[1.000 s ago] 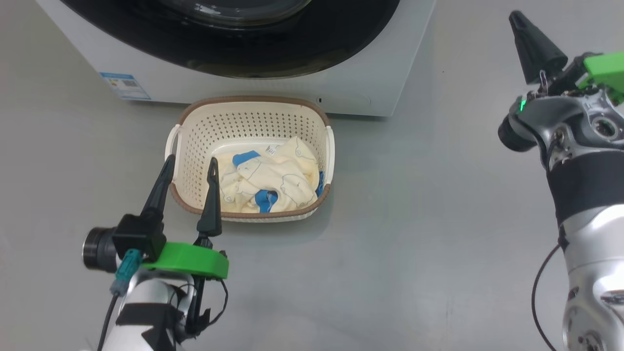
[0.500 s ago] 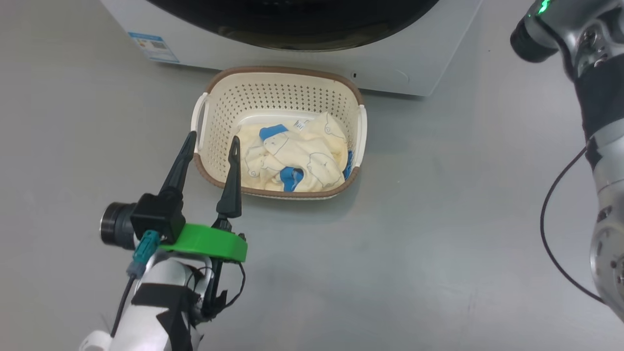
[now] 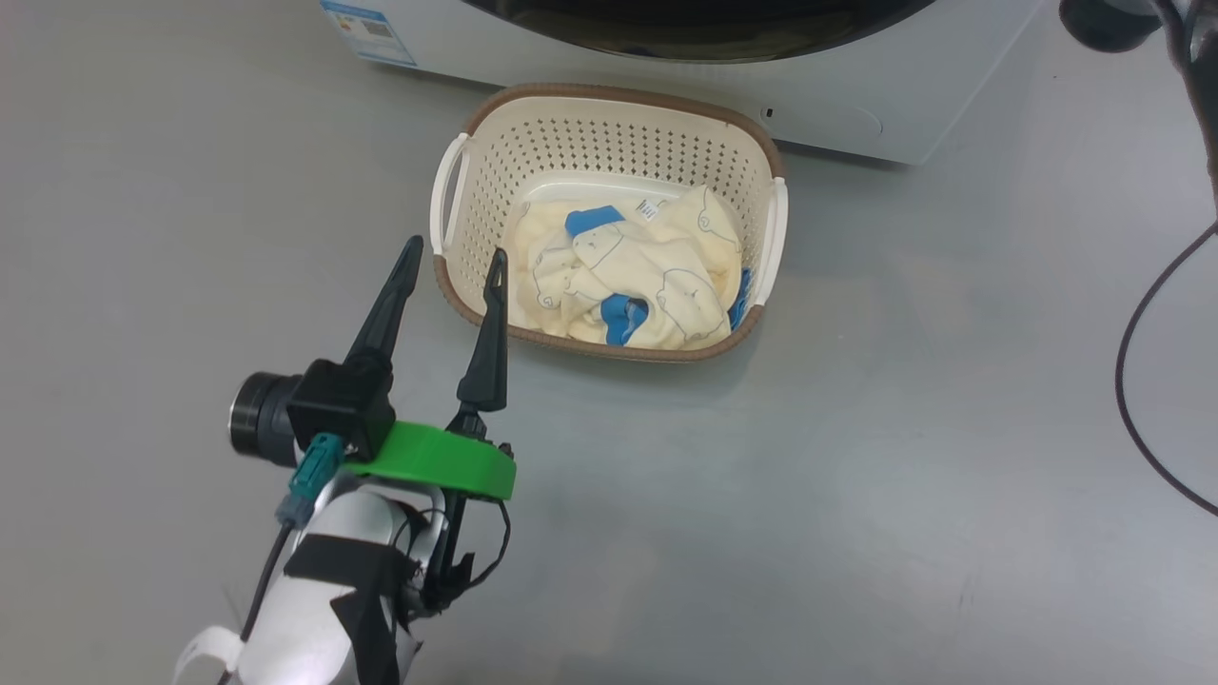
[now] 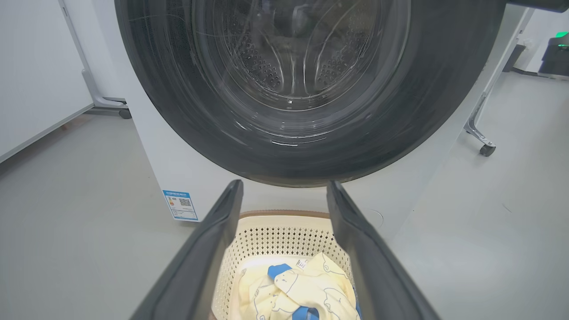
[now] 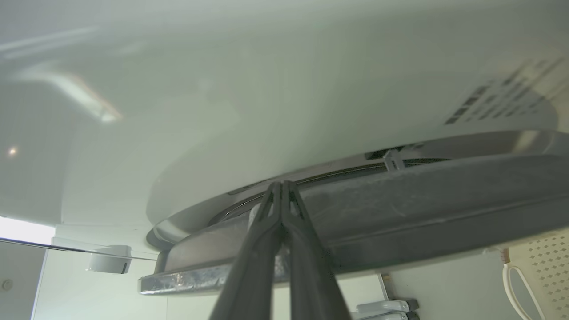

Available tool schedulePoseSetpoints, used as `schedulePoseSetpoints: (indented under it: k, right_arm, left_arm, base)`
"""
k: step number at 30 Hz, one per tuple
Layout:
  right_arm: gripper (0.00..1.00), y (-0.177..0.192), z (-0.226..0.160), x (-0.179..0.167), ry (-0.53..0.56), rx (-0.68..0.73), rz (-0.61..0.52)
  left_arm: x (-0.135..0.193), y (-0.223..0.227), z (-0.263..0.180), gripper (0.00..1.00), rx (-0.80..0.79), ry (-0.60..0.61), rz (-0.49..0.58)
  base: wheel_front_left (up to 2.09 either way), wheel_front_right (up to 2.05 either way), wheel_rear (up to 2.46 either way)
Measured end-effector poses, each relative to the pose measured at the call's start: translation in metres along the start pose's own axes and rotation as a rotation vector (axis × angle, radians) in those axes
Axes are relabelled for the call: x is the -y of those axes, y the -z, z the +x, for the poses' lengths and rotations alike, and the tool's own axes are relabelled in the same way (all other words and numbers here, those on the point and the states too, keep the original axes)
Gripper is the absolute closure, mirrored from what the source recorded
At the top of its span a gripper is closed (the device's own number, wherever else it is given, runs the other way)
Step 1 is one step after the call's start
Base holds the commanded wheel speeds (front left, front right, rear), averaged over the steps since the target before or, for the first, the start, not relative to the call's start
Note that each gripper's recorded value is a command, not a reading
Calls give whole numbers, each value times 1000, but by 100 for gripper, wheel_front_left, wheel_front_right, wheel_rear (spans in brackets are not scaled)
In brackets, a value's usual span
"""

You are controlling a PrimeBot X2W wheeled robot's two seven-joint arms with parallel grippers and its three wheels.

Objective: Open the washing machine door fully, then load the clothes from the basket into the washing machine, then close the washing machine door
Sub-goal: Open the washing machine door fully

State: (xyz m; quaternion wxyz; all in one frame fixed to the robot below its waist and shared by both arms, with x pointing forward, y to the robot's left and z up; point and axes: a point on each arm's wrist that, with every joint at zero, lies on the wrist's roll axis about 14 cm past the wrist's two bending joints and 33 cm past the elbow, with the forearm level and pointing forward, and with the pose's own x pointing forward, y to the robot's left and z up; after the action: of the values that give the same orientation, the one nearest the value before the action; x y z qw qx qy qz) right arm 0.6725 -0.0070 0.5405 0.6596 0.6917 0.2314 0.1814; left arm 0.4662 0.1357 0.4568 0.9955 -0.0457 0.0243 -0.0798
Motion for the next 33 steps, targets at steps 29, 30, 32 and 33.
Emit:
schedulePoseSetpoints:
  k: [29,30,32,33]
  right_arm:
    - [100,25,-6,9,66,-190,-133]
    - [100,26,-7,9,66,-202,-138]
    - [100,30,-11,11,72,-224,-158]
    - [100,33,-12,12,75,-236,-169]
  left_arm:
    - [2,-3,7,0,11,-9,-7]
    - [2,-4,7,0,11,-7,-8]
    - [3,-4,7,0,13,-6,-9]
    - [3,-5,7,0,15,-6,-9]
  base:
    - [0,0,0]
    - [0,0,0]
    - [0,0,0]
    - [0,0,0]
